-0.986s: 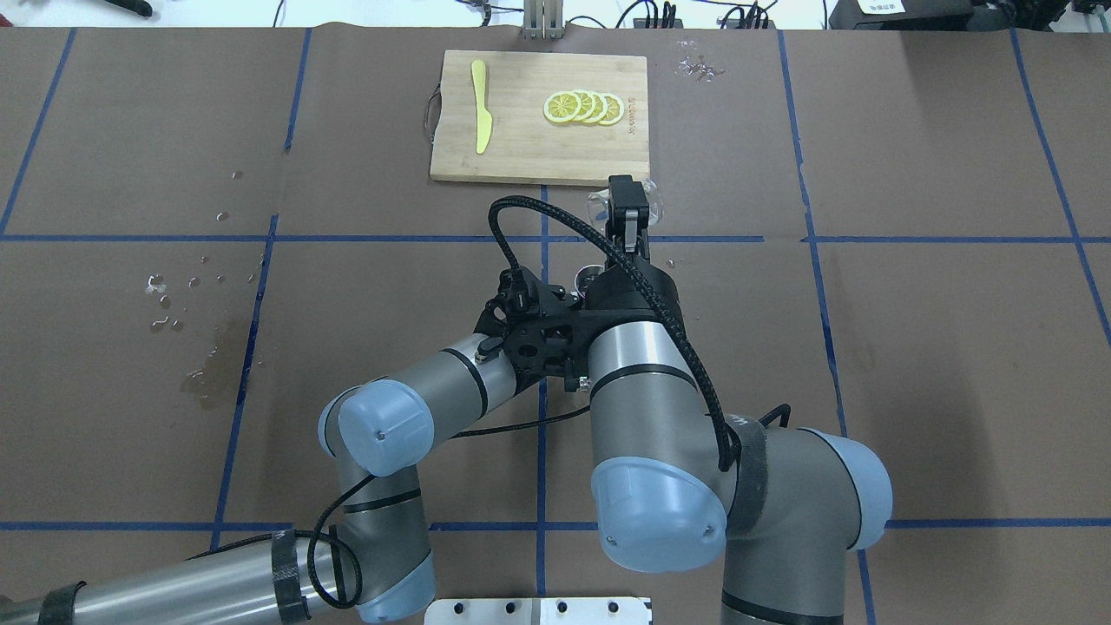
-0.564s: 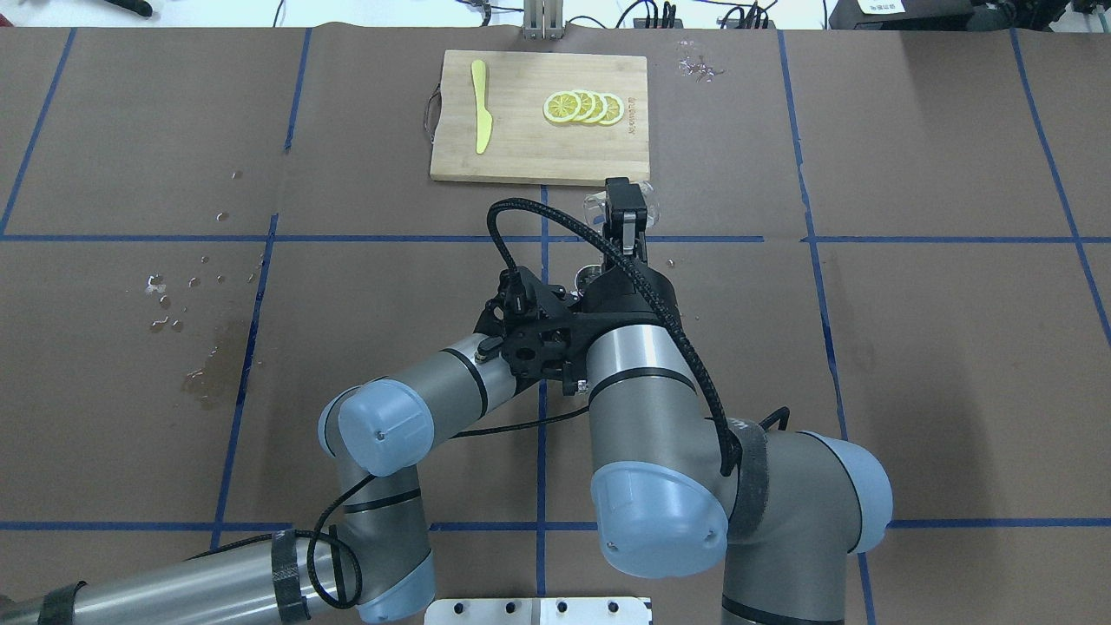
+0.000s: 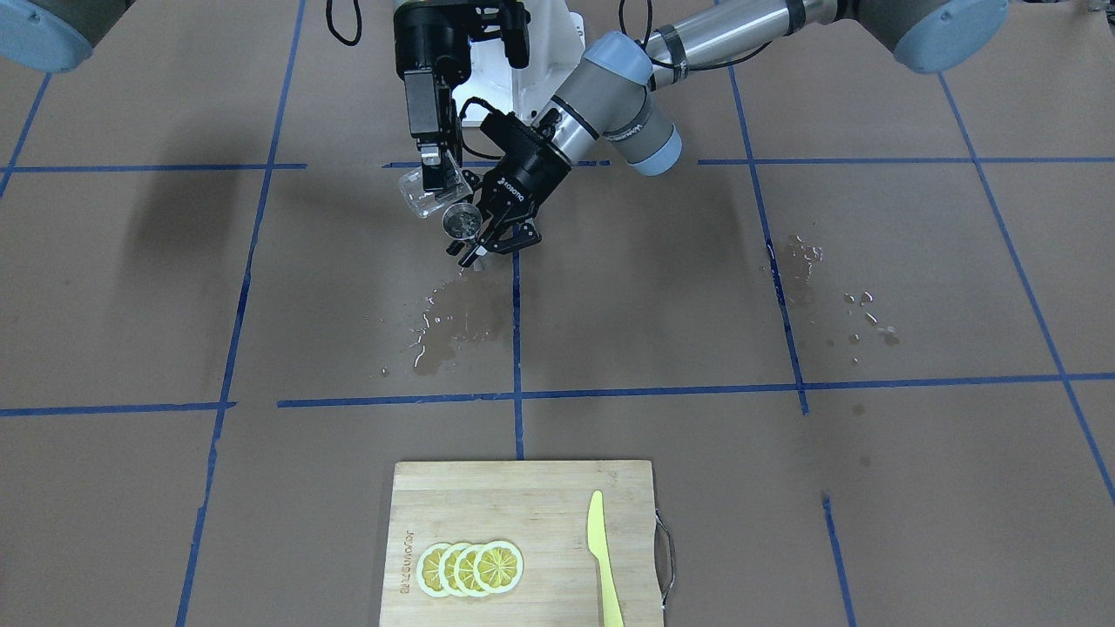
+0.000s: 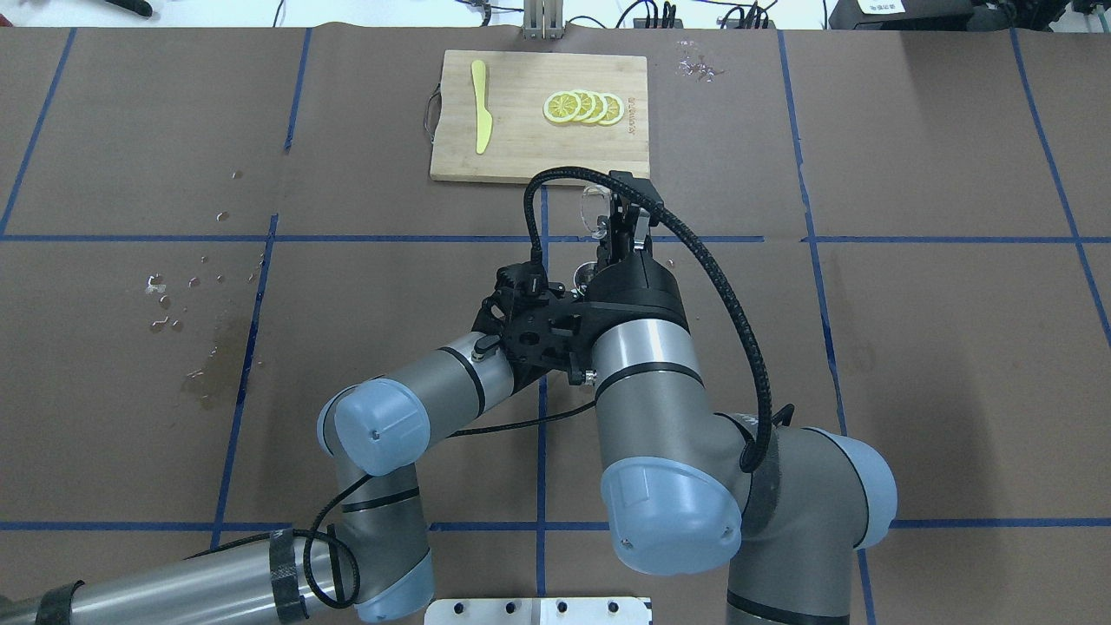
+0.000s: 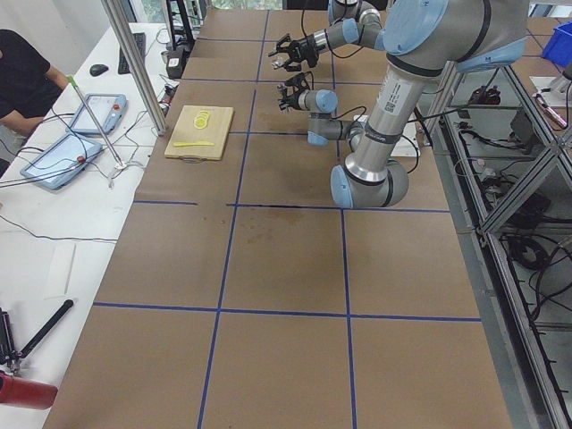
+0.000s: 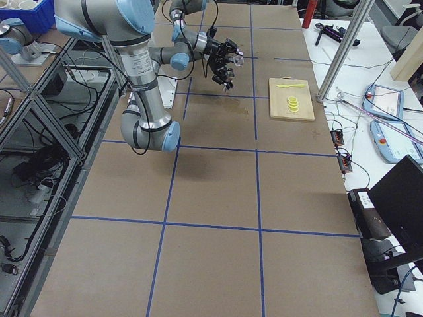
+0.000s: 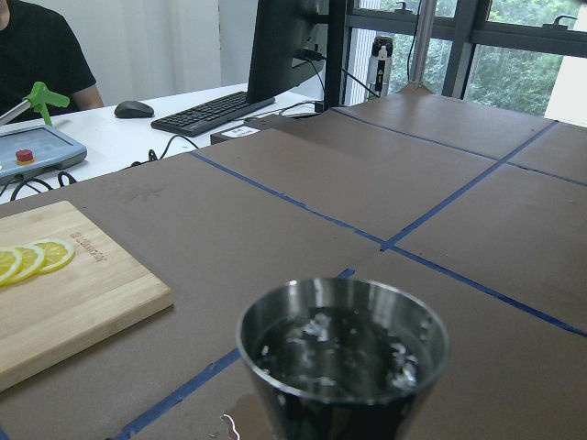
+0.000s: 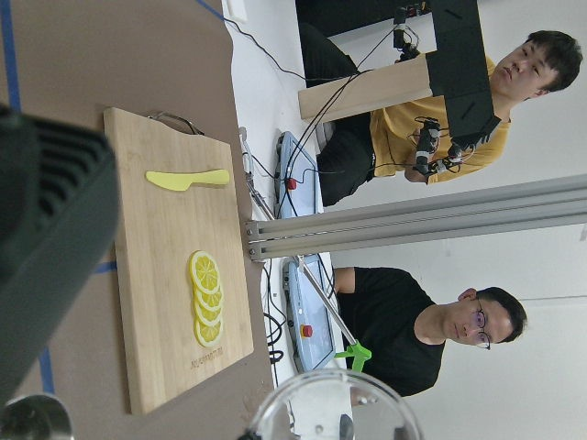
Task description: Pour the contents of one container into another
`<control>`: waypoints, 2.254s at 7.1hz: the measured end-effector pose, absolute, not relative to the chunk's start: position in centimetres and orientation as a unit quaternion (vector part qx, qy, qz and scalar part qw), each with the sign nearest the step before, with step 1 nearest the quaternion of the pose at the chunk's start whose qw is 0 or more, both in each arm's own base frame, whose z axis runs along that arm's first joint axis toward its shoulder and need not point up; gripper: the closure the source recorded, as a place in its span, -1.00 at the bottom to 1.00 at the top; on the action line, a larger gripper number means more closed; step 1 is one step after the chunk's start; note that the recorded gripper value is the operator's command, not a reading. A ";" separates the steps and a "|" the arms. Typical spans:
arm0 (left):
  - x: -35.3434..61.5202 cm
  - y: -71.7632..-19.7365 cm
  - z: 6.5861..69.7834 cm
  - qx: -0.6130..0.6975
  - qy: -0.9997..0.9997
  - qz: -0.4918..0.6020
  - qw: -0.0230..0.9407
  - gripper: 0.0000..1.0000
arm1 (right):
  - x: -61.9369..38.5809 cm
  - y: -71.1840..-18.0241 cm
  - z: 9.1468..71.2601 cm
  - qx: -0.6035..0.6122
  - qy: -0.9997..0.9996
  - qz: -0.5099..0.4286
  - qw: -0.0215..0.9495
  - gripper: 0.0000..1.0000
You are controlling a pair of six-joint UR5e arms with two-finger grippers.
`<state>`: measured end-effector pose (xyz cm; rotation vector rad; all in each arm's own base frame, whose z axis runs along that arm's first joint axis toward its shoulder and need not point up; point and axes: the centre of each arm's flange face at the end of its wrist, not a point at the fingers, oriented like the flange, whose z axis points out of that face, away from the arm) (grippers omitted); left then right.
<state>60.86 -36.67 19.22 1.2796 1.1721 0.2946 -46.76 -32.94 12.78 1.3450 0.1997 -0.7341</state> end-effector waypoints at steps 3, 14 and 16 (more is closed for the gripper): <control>59.5 -36.6 20.2 0.561 0.530 0.113 0.626 1.00 | -46.3 -33.6 13.3 0.610 0.049 -0.275 0.742 1.00; 41.9 -44.2 33.5 0.577 0.447 0.025 0.683 1.00 | -42.2 -33.7 24.9 0.447 -0.289 0.163 0.831 1.00; 36.7 -45.8 39.3 0.572 0.396 0.013 0.718 1.00 | -41.1 -34.2 27.9 0.417 -0.300 0.232 0.826 1.00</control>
